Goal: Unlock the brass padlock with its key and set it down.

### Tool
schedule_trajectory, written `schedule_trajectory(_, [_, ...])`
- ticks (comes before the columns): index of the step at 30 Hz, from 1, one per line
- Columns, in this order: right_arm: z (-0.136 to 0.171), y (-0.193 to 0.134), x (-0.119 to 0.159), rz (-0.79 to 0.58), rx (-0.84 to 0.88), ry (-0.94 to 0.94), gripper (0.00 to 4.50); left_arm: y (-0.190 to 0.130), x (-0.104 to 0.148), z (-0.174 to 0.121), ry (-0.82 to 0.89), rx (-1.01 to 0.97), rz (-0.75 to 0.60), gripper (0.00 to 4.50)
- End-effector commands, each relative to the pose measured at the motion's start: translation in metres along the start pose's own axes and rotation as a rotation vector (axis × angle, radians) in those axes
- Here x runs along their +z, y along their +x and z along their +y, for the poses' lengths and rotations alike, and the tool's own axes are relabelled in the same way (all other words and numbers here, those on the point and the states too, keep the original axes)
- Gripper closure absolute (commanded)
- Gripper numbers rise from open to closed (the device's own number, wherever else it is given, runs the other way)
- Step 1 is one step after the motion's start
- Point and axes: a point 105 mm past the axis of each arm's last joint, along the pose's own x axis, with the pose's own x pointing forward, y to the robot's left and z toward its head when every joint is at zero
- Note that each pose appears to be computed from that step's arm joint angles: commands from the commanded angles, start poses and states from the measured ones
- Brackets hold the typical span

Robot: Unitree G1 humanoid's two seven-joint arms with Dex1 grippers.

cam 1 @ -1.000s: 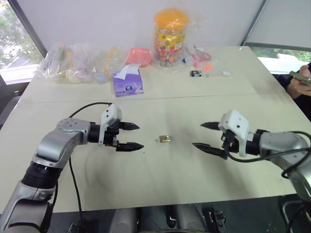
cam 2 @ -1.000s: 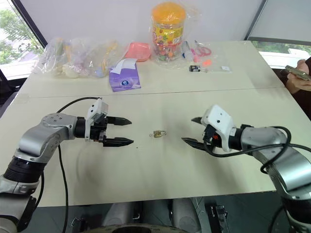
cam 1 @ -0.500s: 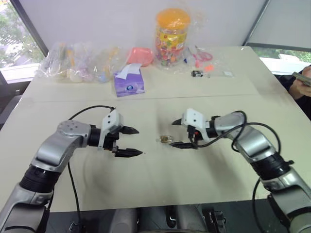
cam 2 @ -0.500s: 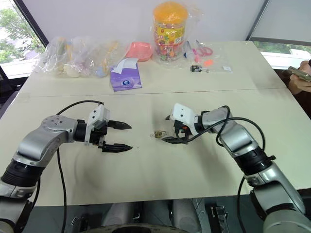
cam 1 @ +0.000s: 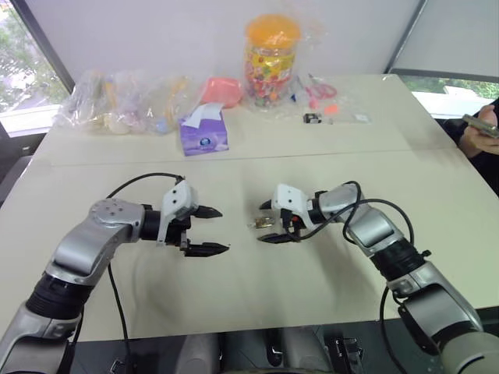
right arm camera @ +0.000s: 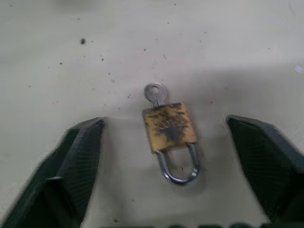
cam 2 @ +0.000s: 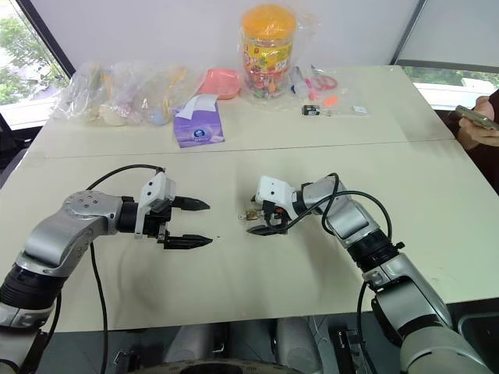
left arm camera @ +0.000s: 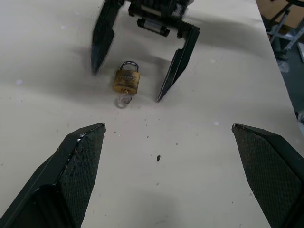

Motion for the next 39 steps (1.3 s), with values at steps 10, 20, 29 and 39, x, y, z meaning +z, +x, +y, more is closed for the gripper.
schedule_trajectory(10, [-0.02, -0.012, 0.017, -0.005, -0.28, -0.25, 3.78, -0.005, 0.015, 0.012, -0.077, -0.002, -0.086, 0.0])
schedule_trajectory(20, [-0.032, -0.08, 0.084, -0.09, -0.725, -0.85, 3.78, -0.001, 0.067, 0.032, -0.2, -0.066, -0.281, 0.0])
schedule_trajectory(29, [0.004, -0.074, 0.11, -0.21, -0.671, -1.063, 3.78, -0.002, 0.099, 0.038, -0.252, -0.137, -0.389, 0.0])
schedule_trajectory(39, [0.013, -0.07, 0.117, -0.253, -0.665, -1.087, 3.78, 0.002, 0.095, 0.029, -0.221, -0.166, -0.348, 2.49])
